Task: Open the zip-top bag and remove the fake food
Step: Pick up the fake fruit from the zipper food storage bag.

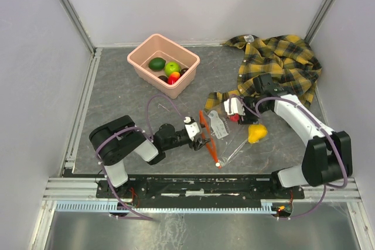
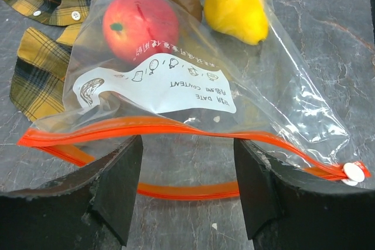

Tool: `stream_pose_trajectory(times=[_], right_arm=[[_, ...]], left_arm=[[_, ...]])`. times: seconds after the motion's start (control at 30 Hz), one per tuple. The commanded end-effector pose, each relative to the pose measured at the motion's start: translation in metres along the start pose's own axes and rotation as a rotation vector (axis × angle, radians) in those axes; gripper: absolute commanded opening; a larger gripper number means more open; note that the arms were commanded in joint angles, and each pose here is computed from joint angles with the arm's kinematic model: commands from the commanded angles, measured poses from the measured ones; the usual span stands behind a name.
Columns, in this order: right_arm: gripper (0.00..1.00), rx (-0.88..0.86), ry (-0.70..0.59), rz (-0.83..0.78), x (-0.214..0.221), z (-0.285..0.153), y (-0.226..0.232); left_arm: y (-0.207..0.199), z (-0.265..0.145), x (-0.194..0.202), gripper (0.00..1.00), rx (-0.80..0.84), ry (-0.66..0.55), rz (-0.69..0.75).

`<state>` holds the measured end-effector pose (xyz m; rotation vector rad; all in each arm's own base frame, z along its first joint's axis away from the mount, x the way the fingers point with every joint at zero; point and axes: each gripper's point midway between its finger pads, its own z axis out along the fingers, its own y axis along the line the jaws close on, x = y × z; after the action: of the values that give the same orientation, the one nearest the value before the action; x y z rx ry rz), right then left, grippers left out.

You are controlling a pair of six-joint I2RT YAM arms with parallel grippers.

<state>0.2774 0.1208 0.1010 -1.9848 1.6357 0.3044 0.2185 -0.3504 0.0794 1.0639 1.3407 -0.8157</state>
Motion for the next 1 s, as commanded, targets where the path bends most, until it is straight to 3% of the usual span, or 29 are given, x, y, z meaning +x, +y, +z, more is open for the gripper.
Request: stream_pose_trajectory(times=[0.0,0.23,0.53,0.73,0.97], right_arm=[[0.72,0.115,0.018,-0.118,-0.004,-0.011,-0.064],[0.79,0.011,0.058,-0.294,0.007,-0.002,-0.071],[0.77,-0.09,0.103,-0.308,0.024,0.012,-0.076],[0.71,-0.152,0.049,-0.301,0.02,0.021,-0.065],[0.57,-0.222,0.025,-0.31,0.014,0.034,-0.043]], left_arm=[[0.01,0.008,-0.013,0.71,-0.039,-0.043,0.076],[0.009,0.012,-0.007,0.76,-0.03,-0.028,0.078],[0.006,0.014,0.002,0.77,-0.021,-0.019,0.055],[0.008,0.013,0.007,0.77,-0.036,-0.009,0.043],[0.011,0.015,0.009,0.77,-0.058,-0.012,0.022]])
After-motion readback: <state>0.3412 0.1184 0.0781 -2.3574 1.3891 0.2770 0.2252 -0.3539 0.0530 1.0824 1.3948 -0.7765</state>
